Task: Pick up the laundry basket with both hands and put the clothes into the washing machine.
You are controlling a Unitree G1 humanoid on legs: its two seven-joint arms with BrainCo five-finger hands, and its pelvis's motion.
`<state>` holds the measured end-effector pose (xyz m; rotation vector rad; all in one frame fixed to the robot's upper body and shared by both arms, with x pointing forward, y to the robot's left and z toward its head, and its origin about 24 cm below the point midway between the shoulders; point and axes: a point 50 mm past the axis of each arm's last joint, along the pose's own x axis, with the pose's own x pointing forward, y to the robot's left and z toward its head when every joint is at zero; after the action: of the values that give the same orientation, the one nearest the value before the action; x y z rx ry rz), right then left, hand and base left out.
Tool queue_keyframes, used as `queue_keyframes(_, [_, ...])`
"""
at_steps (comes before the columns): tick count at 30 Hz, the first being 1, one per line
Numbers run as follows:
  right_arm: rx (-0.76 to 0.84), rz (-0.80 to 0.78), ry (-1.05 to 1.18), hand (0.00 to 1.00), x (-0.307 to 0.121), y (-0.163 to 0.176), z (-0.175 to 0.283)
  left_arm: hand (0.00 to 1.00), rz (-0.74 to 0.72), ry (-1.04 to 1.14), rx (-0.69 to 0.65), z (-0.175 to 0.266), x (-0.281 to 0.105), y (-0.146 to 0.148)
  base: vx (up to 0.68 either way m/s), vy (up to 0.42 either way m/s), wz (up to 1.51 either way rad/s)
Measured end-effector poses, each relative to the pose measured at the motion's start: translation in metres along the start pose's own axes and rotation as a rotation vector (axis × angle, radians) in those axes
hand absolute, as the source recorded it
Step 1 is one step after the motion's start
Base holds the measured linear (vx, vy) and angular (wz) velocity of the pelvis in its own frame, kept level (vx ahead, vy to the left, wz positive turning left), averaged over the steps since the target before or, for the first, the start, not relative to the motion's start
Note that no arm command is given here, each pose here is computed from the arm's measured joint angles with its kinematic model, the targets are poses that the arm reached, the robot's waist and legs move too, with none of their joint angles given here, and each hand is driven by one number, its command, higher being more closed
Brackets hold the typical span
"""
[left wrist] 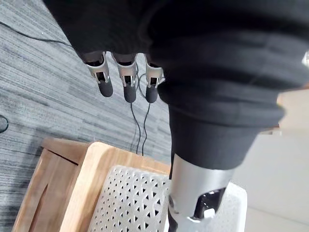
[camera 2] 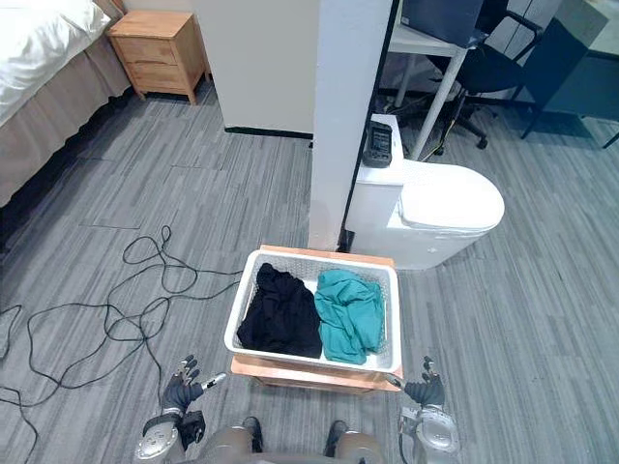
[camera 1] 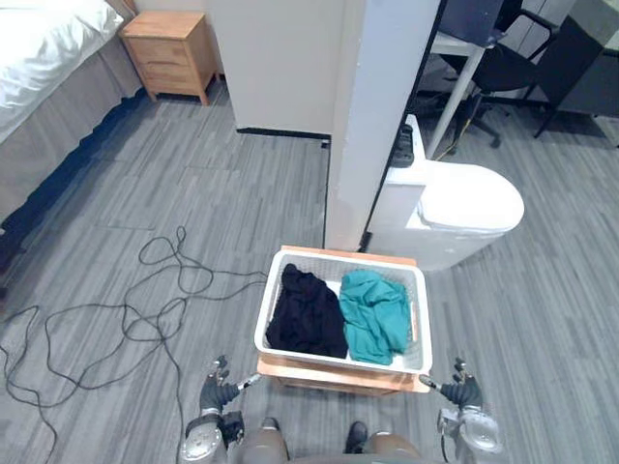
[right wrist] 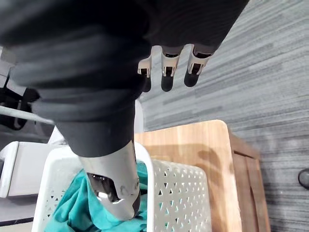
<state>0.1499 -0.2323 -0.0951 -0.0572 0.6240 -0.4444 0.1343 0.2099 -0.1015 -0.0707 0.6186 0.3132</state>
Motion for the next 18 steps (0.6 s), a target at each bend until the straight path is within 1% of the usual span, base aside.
queue_keyframes(5, [-0.011,0.003,-0.078,0.00,0.008,-0.001,0.022,0.00,-0.001,-0.061,0.001,0.015,0.003,0.002,0.02,0.024,-0.15])
queue_keyframes(9, [-0.053,0.030,-0.123,0.00,0.014,0.004,0.037,0.00,0.001,-0.105,0.026,0.030,0.011,0.002,0.00,0.009,-0.14])
queue_keyframes(13, [-0.118,0.088,-0.184,0.00,0.026,0.019,0.060,0.00,0.010,-0.162,0.075,0.053,0.026,-0.001,-0.04,0.014,-0.11])
queue_keyframes(15, [-0.130,0.109,-0.205,0.00,0.032,0.027,0.072,0.00,0.006,-0.192,0.090,0.066,0.036,-0.008,-0.09,0.025,-0.09])
queue_keyframes(18, [-0.162,0.159,-0.252,0.00,0.040,0.050,0.096,0.00,-0.001,-0.222,0.115,0.085,0.050,-0.022,-0.12,0.018,-0.10])
